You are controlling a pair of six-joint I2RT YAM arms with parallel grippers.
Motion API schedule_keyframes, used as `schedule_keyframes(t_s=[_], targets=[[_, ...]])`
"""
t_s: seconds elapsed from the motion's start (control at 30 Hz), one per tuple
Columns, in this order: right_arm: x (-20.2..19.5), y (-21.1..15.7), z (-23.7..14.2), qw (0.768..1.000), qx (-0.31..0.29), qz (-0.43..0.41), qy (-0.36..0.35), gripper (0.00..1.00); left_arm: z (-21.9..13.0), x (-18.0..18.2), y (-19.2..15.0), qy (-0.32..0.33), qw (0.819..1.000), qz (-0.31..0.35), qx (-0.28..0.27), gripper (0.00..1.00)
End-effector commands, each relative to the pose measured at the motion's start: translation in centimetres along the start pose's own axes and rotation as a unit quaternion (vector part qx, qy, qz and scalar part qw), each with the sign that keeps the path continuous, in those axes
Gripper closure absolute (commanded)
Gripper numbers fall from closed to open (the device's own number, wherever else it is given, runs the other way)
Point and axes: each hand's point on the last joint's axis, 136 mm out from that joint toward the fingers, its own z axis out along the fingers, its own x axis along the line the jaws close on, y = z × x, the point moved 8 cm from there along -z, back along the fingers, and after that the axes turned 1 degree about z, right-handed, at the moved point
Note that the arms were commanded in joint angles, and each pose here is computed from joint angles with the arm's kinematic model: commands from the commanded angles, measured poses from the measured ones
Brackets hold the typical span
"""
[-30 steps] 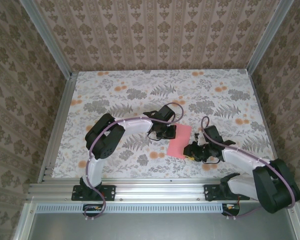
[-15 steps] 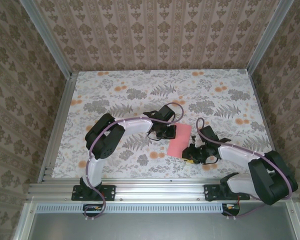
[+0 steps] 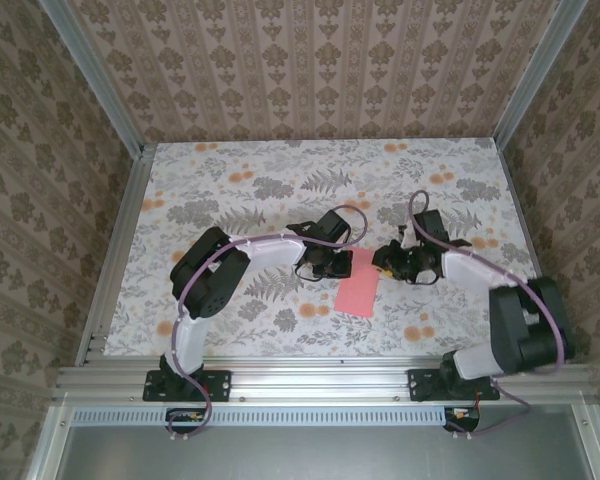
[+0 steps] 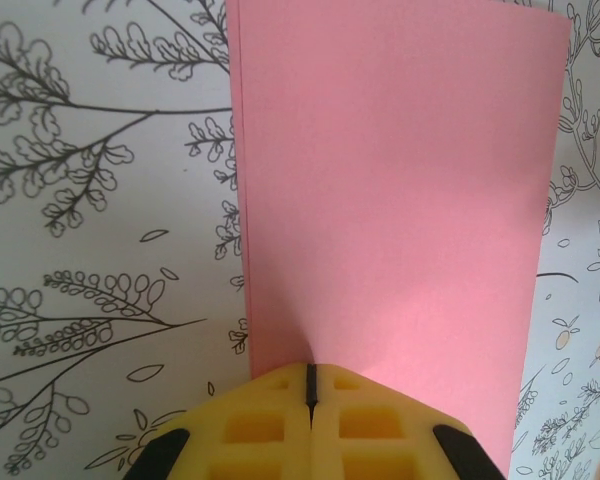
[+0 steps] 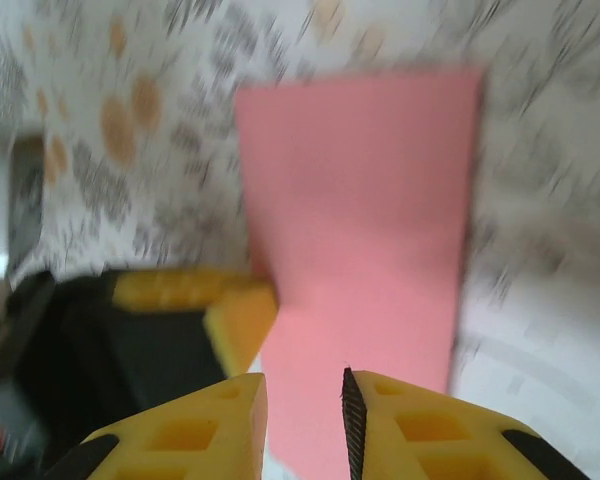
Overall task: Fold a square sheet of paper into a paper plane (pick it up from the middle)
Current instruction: Fold the square sheet of paper in half at the center of the table.
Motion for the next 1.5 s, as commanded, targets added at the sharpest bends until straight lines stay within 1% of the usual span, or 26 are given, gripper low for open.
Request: schedule_keyframes(t_s=[0.0, 0.03, 0.1, 0.2, 0.27, 0.33, 0.4, 0.5, 0.57, 0.6, 0.8, 0.93, 1.03, 1.17, 1.23, 1.3, 1.47], targets=[[0.9, 2.2, 1.6, 0.999, 0.026, -0.017, 0.043, 0.72, 1.6, 2.6, -3.7, 0.072, 0.994, -0.007, 0.086, 1.00], [0.8, 2.5, 2.0, 0.998, 0.035, -0.019, 0.041, 0.72, 1.5, 2.6, -3.7, 0.074, 0.994, -0.003, 0.086, 1.00], [0.2, 3.0, 2.7, 0.999, 0.033, -0.021, 0.027, 0.72, 1.4, 2.6, -3.7, 0.077, 0.993, -0.001, 0.084, 1.00], [-1.2, 3.8, 3.4, 0.999, 0.036, -0.020, -0.025, 0.72, 1.4, 2.7, -3.8, 0.079, 0.993, -0.003, 0.084, 1.00], [-1.7, 4.0, 3.8, 0.998, 0.050, -0.016, -0.038, 0.72, 1.5, 2.7, -3.9, 0.079, 0.993, -0.004, 0.086, 1.00], [-1.3, 4.0, 3.7, 0.997, 0.060, -0.021, -0.032, 0.72, 1.5, 2.7, -3.9, 0.079, 0.993, -0.003, 0.086, 1.00], [-0.6, 4.3, 2.9, 0.998, 0.050, -0.027, -0.022, 0.72, 1.5, 2.8, -3.9, 0.082, 0.993, -0.003, 0.087, 1.00], [0.6, 5.1, 1.7, 0.999, 0.032, -0.025, 0.021, 0.71, 1.5, 2.9, -3.9, 0.084, 0.993, -0.003, 0.087, 1.00], [1.0, 5.6, 1.5, 0.998, 0.028, -0.021, 0.046, 0.71, 1.5, 2.9, -3.9, 0.084, 0.993, -0.003, 0.087, 1.00], [1.0, 5.7, 1.6, 0.998, 0.029, -0.018, 0.047, 0.71, 1.5, 2.8, -3.9, 0.084, 0.993, -0.004, 0.086, 1.00], [-1.8, 5.5, 4.0, 0.999, 0.043, 0.014, 0.006, 0.72, 1.4, 2.8, -3.9, 0.084, 0.993, -0.004, 0.086, 1.00], [-3.4, 5.0, 5.1, 0.998, 0.053, 0.021, -0.021, 0.72, 1.4, 2.8, -3.9, 0.086, 0.993, -0.002, 0.086, 1.00], [-2.8, 4.9, 4.7, 0.998, 0.056, 0.019, -0.005, 0.73, 1.4, 2.8, -4.0, 0.086, 0.992, -0.002, 0.088, 1.00], [-0.5, 5.6, 2.5, 0.999, 0.033, -0.004, 0.015, 0.72, 1.2, 2.8, -4.0, 0.091, 0.992, 0.002, 0.090, 1.00], [-0.1, 5.9, 1.9, 1.000, 0.025, -0.008, 0.018, 0.72, 1.2, 2.8, -4.0, 0.092, 0.992, 0.002, 0.090, 1.00], [-0.2, 6.0, 1.8, 1.000, 0.022, -0.008, 0.016, 0.72, 1.1, 2.8, -4.0, 0.088, 0.992, -0.001, 0.089, 1.00], [-2.1, 5.6, 3.6, 0.999, 0.043, 0.007, -0.014, 0.72, 0.8, 1.8, -3.7, 0.081, 0.993, 0.004, 0.080, 1.00]])
